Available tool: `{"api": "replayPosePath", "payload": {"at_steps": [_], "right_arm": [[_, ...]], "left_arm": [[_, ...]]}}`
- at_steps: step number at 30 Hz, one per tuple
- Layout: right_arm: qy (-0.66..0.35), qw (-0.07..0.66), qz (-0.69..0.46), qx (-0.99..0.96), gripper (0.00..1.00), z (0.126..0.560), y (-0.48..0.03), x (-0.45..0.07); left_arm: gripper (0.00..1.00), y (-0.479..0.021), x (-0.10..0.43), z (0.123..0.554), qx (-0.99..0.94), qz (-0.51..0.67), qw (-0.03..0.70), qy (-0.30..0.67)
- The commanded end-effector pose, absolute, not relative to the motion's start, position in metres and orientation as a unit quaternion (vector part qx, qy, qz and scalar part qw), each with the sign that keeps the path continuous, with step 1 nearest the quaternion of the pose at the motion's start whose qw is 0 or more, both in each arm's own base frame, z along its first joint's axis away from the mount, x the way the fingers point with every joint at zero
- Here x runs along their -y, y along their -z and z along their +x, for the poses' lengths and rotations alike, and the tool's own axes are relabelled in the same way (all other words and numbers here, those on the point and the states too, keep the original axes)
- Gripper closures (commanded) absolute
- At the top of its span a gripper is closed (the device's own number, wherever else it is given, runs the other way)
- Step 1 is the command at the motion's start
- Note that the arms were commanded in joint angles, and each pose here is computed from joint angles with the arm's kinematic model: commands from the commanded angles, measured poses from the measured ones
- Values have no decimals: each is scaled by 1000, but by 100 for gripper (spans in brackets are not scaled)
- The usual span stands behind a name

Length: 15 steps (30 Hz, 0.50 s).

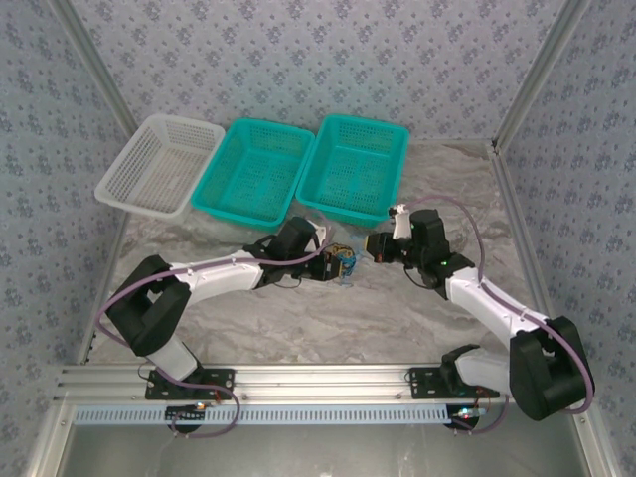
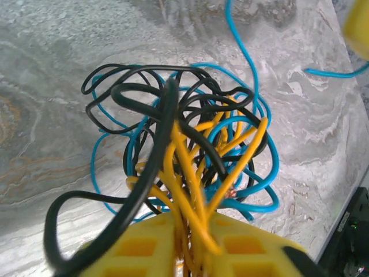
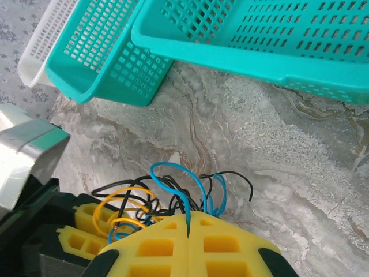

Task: Untangle the cables

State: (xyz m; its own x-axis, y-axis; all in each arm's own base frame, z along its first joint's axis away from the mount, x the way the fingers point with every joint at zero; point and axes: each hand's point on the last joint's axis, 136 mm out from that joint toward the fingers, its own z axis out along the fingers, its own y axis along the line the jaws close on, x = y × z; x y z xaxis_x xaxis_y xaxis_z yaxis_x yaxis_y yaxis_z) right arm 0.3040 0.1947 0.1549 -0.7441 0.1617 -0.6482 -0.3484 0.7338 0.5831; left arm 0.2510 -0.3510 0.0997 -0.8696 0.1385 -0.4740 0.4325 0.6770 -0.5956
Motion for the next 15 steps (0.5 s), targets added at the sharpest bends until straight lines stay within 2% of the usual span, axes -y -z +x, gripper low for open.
{"api": "replayPosePath", "payload": {"at_steps": [1, 6, 8, 9, 10, 12, 13, 15], "right_arm": [[-360, 372, -43, -854, 100, 308, -171, -193], [-363, 395, -22, -843, 100, 309, -178, -188], [-371, 398, -26, -839, 100, 308, -183, -190], [-375, 398, -30, -837, 100, 308, -185, -191], [-378, 396, -33, -836, 100, 307, -186, -193], [-384, 395, -36, -834, 100, 307, -188, -196], [-386, 396, -36, -833, 100, 307, -190, -197], [-391, 399, -33, -829, 100, 308, -193, -199]], "left_arm": [[75, -103, 336, 258, -894, 131, 207, 375], [66, -109, 321, 266, -888, 109, 234, 382], [51, -117, 322, 265, -881, 123, 244, 386], [42, -122, 323, 265, -877, 131, 252, 388], [25, -127, 323, 265, -873, 139, 260, 389], [8, -136, 325, 266, -866, 153, 274, 390], [1, -140, 326, 267, -862, 161, 282, 390], [1, -147, 331, 269, -854, 181, 296, 387]]}}
